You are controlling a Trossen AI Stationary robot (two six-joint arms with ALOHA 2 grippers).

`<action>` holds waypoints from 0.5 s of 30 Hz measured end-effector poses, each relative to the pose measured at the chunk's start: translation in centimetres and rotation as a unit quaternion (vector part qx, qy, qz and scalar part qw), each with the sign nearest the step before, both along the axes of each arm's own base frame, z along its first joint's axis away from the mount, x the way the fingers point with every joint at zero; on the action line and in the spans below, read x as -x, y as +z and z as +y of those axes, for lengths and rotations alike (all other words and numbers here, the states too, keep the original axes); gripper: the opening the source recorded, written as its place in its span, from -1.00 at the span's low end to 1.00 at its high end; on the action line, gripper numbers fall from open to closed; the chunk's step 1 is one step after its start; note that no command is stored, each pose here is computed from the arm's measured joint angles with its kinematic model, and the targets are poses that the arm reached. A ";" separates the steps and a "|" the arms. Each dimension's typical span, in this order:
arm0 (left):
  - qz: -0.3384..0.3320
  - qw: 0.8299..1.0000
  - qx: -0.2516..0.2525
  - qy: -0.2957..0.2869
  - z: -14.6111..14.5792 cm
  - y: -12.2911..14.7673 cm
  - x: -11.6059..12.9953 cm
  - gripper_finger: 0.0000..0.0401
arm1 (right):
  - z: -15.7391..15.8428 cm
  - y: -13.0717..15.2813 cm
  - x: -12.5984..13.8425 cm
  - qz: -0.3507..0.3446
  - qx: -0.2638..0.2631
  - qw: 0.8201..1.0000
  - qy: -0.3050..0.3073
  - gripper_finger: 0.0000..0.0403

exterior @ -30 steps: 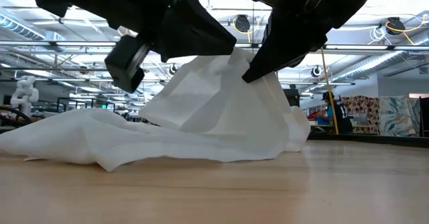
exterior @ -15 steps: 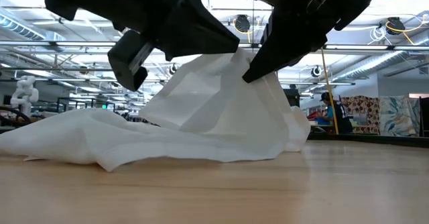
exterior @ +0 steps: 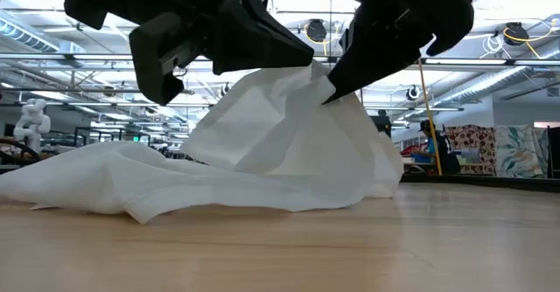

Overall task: Roll towel
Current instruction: Roll the white towel

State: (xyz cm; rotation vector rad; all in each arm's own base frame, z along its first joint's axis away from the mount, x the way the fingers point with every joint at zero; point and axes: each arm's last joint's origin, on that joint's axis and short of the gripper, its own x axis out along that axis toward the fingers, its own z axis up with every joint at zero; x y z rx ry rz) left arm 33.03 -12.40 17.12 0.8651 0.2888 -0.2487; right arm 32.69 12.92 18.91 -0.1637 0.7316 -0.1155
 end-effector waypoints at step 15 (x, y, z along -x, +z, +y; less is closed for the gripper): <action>-0.007 0.995 0.091 0.048 1.0 0.3 -0.5 -1.00 | 0.4 -0.1 0.4 0.005 0.066 0.998 0.007 -0.33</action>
